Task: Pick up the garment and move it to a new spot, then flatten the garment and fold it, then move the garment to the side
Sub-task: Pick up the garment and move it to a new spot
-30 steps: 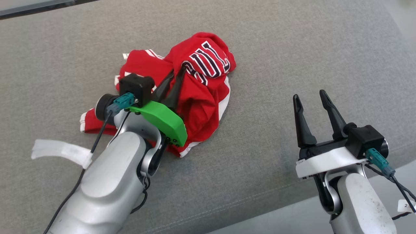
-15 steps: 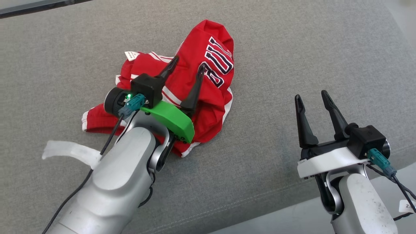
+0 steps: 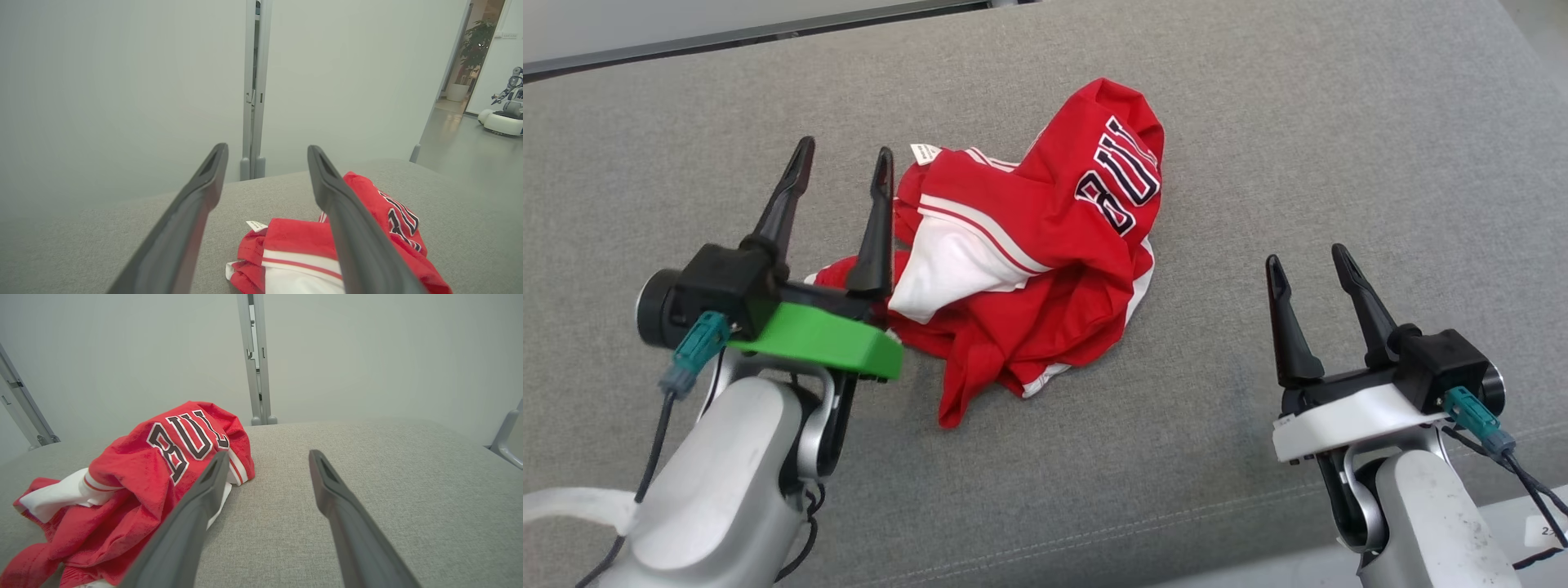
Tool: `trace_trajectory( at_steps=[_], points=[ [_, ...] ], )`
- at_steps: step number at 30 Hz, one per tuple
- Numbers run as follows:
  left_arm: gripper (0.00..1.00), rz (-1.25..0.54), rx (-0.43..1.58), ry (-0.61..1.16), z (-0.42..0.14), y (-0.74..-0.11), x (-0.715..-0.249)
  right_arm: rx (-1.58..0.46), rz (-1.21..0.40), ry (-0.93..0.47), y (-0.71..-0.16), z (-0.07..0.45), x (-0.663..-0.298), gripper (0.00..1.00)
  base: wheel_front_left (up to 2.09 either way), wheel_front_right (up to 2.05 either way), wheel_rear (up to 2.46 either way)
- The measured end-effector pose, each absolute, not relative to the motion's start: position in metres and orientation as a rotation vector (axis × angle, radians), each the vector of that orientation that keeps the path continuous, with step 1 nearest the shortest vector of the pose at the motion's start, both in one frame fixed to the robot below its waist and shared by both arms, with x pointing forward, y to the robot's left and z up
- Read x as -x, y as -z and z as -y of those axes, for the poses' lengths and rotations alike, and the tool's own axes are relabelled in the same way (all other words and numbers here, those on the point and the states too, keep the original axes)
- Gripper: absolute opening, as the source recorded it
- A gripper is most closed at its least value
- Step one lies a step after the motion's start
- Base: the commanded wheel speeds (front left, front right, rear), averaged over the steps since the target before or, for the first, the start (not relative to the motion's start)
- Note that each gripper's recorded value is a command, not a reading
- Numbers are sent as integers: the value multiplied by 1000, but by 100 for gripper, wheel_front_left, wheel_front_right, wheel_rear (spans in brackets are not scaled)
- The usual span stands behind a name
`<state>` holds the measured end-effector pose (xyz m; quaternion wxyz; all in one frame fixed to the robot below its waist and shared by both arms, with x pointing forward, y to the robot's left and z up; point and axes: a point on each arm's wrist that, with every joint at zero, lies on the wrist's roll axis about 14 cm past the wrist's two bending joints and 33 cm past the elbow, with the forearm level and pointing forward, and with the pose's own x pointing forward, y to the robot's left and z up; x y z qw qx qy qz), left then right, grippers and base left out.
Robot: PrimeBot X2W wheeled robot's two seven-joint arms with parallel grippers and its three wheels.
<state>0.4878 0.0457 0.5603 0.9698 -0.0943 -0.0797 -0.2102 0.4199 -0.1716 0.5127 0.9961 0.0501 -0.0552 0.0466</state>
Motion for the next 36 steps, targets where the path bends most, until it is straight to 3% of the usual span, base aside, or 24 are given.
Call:
trace_trajectory(
  at_steps=[17,36],
  points=[
    [100,95,113,127,-164,-530,-430,-89,113,-139,-516,155,-410,100,0,0,0],
    [100,76,97,34,-195,-519,-380,-85,108,-161,-517,147,-387,100,0,0,0]
  ],
)
